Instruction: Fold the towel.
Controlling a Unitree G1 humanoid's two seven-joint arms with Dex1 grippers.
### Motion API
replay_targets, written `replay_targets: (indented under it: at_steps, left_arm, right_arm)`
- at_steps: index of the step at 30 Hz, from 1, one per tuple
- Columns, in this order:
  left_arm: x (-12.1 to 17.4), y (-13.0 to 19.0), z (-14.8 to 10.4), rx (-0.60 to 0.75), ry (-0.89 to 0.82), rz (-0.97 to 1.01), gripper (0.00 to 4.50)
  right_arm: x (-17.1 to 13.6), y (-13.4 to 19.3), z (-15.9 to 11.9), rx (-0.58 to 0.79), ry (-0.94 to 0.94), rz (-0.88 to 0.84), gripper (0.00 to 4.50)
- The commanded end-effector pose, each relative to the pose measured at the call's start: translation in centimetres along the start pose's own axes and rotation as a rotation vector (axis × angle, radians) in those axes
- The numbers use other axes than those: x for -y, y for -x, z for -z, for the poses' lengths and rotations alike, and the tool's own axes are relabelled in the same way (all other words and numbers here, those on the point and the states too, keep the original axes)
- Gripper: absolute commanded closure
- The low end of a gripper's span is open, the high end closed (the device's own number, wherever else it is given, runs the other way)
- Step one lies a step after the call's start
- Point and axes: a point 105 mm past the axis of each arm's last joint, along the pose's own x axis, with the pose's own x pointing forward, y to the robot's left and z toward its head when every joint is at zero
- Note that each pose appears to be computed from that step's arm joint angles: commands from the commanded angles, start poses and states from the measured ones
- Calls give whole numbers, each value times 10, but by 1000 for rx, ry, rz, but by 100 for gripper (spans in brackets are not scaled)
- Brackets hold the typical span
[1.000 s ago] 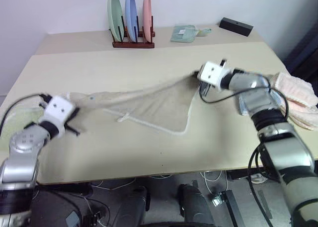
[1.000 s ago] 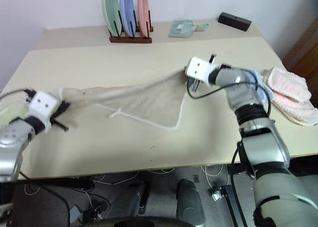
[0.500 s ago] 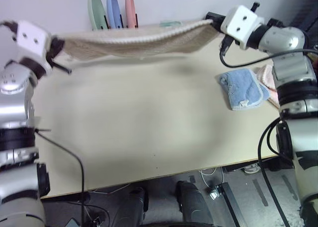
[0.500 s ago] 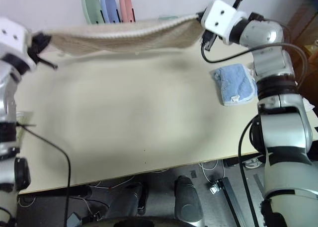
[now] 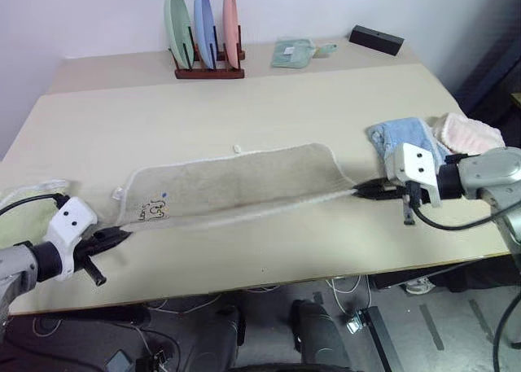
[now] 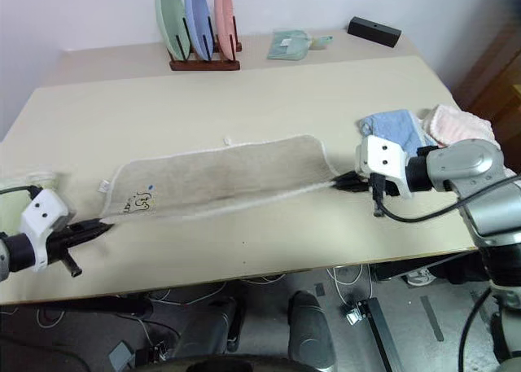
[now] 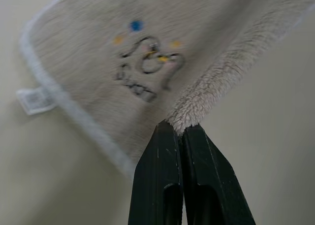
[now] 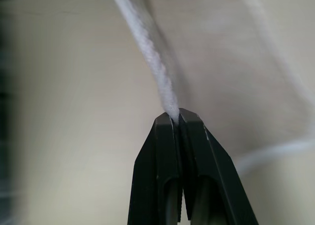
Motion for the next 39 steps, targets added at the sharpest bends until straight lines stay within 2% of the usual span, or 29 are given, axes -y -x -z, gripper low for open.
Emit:
replay_targets:
  at_steps: [1, 3, 10, 15, 21, 26, 29, 34, 36, 39]
  left_arm:
    - [-4, 7, -5, -10, -26, -12, 450]
    - [-8, 3, -5, -4, -30, -31, 450]
    - [-46, -28, -17, 66, -31, -131, 450]
    - [-61, -48, -16, 53, -31, -131, 450]
    - [-74, -68, -17, 63, -14, -130, 450]
    - [-74, -73, -8, 40, 17, -115, 450]
    - [-77, -72, -6, 45, 52, -130, 354]
    - [-88, -68, -7, 63, 39, -218, 105]
    - [-99, -66, -12, 112, 64, -301, 10]
    - [-121, -61, -16, 176, 132, -473, 10]
  right_arm:
    - [8, 8, -6, 1, 36, 49, 443]
    - [14, 5, -6, 8, 41, 74, 443]
    - [68, -19, 3, -16, 123, 245, 443]
    - [94, -38, 6, -28, 157, 282, 443]
    - [113, -58, 11, -35, 164, 307, 443]
    - [122, -67, 15, -24, 147, 339, 443]
    - [124, -68, 18, -22, 116, 345, 355]
    - [129, -66, 18, -26, 131, 389, 105]
    - [134, -64, 20, -42, 140, 428, 10]
    - [140, -62, 24, -59, 148, 495, 10]
